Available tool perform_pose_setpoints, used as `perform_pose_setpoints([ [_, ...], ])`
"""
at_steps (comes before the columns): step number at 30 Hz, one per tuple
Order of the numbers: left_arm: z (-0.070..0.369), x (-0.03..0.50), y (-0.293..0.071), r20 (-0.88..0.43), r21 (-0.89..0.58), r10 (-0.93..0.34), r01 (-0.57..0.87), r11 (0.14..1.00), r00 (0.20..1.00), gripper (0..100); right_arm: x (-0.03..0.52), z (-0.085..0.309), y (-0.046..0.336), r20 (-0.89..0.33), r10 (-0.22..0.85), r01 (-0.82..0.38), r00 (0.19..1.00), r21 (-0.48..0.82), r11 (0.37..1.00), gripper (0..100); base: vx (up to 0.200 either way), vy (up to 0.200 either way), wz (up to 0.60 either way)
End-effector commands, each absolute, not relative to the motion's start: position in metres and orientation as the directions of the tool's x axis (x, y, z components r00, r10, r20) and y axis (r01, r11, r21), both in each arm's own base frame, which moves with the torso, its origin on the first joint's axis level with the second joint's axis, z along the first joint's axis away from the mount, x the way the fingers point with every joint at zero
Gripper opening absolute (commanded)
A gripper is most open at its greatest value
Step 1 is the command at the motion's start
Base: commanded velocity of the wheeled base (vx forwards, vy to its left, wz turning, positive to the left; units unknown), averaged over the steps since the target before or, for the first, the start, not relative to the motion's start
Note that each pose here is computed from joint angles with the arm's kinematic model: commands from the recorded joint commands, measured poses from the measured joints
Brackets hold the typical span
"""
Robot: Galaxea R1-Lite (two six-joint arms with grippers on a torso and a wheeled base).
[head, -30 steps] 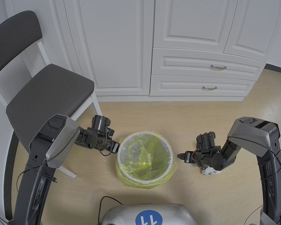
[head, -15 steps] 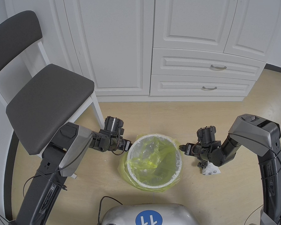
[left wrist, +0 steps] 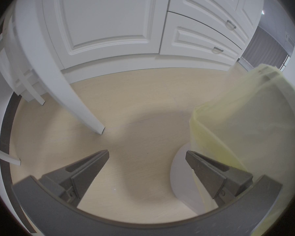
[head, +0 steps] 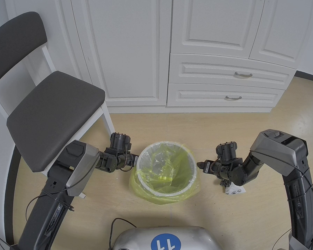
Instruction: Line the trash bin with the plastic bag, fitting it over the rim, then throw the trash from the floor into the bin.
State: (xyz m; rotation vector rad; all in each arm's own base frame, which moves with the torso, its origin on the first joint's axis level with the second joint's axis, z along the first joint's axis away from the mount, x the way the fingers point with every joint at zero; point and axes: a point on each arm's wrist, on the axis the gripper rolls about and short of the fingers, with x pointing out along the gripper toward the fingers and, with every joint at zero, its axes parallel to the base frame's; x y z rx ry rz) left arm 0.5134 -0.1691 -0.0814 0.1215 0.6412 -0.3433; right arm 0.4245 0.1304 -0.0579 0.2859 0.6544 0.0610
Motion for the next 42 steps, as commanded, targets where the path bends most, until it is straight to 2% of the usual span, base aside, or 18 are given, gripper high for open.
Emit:
perform_pose_setpoints([
  [1,-0.096,0.514,-0.162,-0.621,0.007,-0.261,0.338,0.941,0.739,100,0.426,-0.063,0.130,-0.597,0.145,0.036,0.789,0.281,0.959,100,0.000,0.000,0.00],
  [5,-0.095,0.515,-0.160,-0.615,0.009,-0.255,0.330,0.944,0.746,100,0.427,-0.063,0.130,-0.595,0.154,0.058,0.789,0.321,0.945,100,0.000,0.000,0.00],
  [11,-0.077,0.526,-0.133,-0.568,0.155,-0.087,0.210,0.965,0.818,100,0.428,-0.063,0.128,-0.594,0.150,0.090,0.791,0.356,0.930,100,0.000,0.000,0.00],
  [15,-0.052,0.522,-0.115,-0.573,0.158,-0.069,0.192,0.969,0.816,100,0.426,-0.064,0.126,-0.600,0.146,0.115,0.787,0.375,0.920,100,0.000,0.000,0.00],
  [17,-0.036,0.507,-0.100,-0.609,0.127,-0.135,0.264,0.956,0.782,100,0.426,-0.063,0.124,-0.600,0.143,0.122,0.787,0.379,0.917,100,0.000,0.000,0.00],
  [18,-0.028,0.498,-0.089,-0.626,0.092,-0.224,0.356,0.930,0.747,100,0.426,-0.063,0.124,-0.601,0.143,0.123,0.787,0.379,0.917,100,0.000,0.000,0.00],
  [21,-0.020,0.484,-0.062,-0.625,0.036,-0.383,0.515,0.856,0.681,100,0.426,-0.063,0.124,-0.602,0.142,0.124,0.786,0.378,0.917,100,0.000,0.000,0.00],
  [24,-0.025,0.480,-0.051,-0.613,-0.017,-0.470,0.584,0.812,0.635,100,0.426,-0.063,0.124,-0.602,0.142,0.124,0.786,0.378,0.917,100,0.000,0.000,0.00],
  [31,-0.038,0.476,-0.041,-0.577,-0.088,-0.576,0.657,0.749,0.580,100,0.425,-0.063,0.123,-0.608,0.141,0.126,0.781,0.375,0.918,100,0.000,0.000,0.00],
  [36,-0.049,0.466,-0.040,-0.482,-0.068,-0.684,0.755,0.653,0.548,100,0.426,-0.063,0.124,-0.609,0.142,0.125,0.780,0.374,0.919,100,0.000,0.000,0.00],
  [42,-0.067,0.465,-0.045,-0.489,-0.076,-0.688,0.759,0.646,0.537,100,0.426,-0.063,0.124,-0.608,0.141,0.126,0.781,0.375,0.918,100,0.000,0.000,0.00],
])
